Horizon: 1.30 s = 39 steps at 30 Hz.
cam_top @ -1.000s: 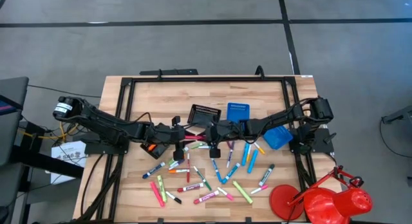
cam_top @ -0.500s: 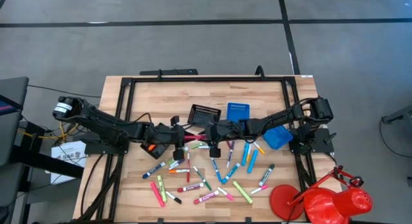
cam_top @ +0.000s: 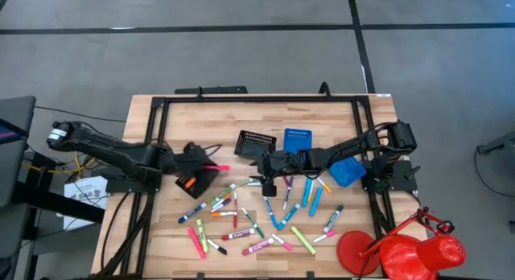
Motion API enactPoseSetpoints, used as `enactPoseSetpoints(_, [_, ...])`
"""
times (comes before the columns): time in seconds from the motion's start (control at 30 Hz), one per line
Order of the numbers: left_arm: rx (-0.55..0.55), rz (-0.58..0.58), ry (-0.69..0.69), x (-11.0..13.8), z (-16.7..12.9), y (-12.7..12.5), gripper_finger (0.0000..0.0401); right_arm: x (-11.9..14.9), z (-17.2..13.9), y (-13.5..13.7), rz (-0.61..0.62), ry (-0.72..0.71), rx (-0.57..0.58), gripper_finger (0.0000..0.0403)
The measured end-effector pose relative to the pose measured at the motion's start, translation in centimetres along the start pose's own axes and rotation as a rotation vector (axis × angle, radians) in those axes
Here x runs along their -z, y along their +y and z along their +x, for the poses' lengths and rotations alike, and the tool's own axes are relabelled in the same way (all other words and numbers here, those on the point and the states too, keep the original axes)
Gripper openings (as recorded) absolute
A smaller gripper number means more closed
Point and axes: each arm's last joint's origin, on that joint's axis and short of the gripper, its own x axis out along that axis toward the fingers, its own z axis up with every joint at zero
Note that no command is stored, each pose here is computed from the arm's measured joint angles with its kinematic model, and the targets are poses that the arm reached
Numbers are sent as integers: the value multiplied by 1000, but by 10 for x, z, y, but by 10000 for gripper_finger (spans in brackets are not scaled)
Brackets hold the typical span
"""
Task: Pick & Place Markers
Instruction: Put the top pink highlighter into the left black bin, then put the left blue highlighter into the left black bin
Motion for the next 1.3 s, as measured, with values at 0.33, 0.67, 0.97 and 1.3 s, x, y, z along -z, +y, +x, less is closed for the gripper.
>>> enactPoseSetpoints(0.33, [-123,-164,163,21,-19,20,76,0,0,0,0,-1,-1,183])
enactPoseSetpoints(0.67, [-235,-101,281,45,14,19,92,0,0,0,0,-1,-4,176])
enactPoseSetpoints(0.97, [-208,-116,236,41,28,11,127,0,0,0,0,-2,-6,175])
enactPoseSetpoints(1.3, [-196,-130,185,37,29,9,126,0,0,0,0,-2,-6,176])
